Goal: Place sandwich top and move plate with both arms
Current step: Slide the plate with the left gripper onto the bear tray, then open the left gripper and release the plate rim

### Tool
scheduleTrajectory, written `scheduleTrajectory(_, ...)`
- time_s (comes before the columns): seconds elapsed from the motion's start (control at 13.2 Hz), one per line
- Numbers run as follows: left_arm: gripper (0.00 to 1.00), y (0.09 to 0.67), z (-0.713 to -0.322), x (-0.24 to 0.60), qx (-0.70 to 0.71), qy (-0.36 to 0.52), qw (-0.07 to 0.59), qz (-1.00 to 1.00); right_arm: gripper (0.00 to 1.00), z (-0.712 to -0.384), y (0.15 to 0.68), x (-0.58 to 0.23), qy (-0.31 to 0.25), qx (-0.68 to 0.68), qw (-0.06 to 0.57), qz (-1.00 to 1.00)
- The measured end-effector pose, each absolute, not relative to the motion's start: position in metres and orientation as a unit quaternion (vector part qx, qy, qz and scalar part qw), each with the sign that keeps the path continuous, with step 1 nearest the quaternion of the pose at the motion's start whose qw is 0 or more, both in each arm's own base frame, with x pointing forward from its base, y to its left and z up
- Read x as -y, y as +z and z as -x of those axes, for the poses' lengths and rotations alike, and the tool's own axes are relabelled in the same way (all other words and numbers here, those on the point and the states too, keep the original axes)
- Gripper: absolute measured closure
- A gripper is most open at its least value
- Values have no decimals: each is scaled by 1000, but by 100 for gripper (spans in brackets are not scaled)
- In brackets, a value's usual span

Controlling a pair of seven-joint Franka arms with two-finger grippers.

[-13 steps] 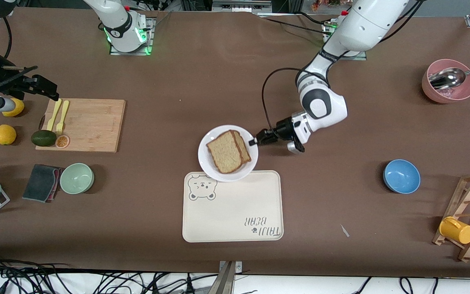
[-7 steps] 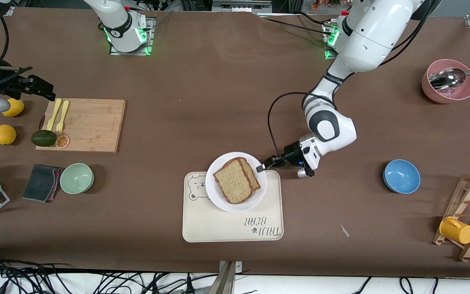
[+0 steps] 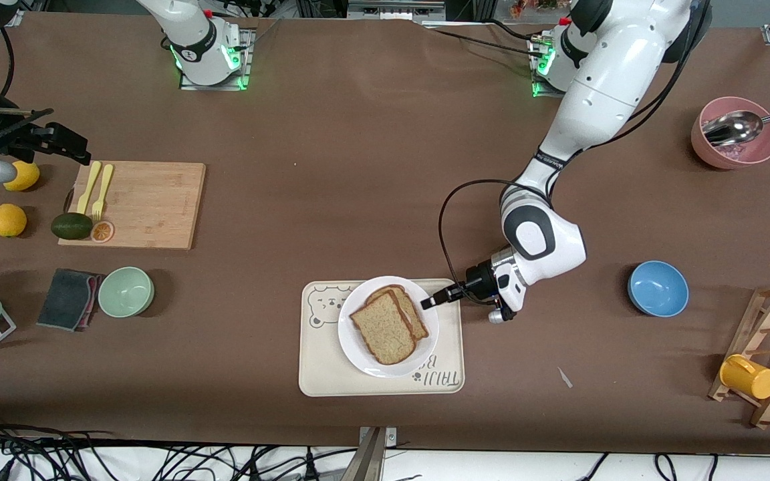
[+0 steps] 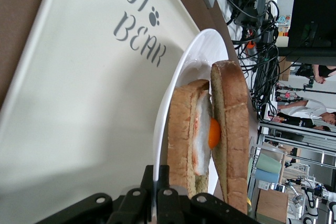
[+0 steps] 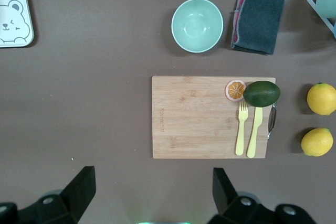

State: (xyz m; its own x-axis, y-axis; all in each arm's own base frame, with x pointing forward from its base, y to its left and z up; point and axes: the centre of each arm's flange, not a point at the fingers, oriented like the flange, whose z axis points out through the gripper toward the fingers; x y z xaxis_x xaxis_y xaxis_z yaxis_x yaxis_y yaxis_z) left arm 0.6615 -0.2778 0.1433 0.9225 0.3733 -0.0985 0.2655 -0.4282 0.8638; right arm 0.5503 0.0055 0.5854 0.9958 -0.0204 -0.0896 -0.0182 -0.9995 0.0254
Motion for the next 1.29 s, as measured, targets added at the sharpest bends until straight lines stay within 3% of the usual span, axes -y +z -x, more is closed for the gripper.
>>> scheduleTrajectory(0.61,95,123,-671,279,-195,58,495,-845,1,-549,584,-5,-51,10,12,-999)
scheduleTrajectory(0.76,81,127,-674,279,-192,63,496,-844,1,-549,584,-5,-51,10,12,-999)
scheduleTrajectory(1.14,30,140,-685,271,-180,77,494,-847,1,-549,584,-5,-51,10,12,-999)
scheduleTrajectory(1.29,24,144,-687,270,-169,79,488,-853,1,-549,584,-3,-51,12,12,-999)
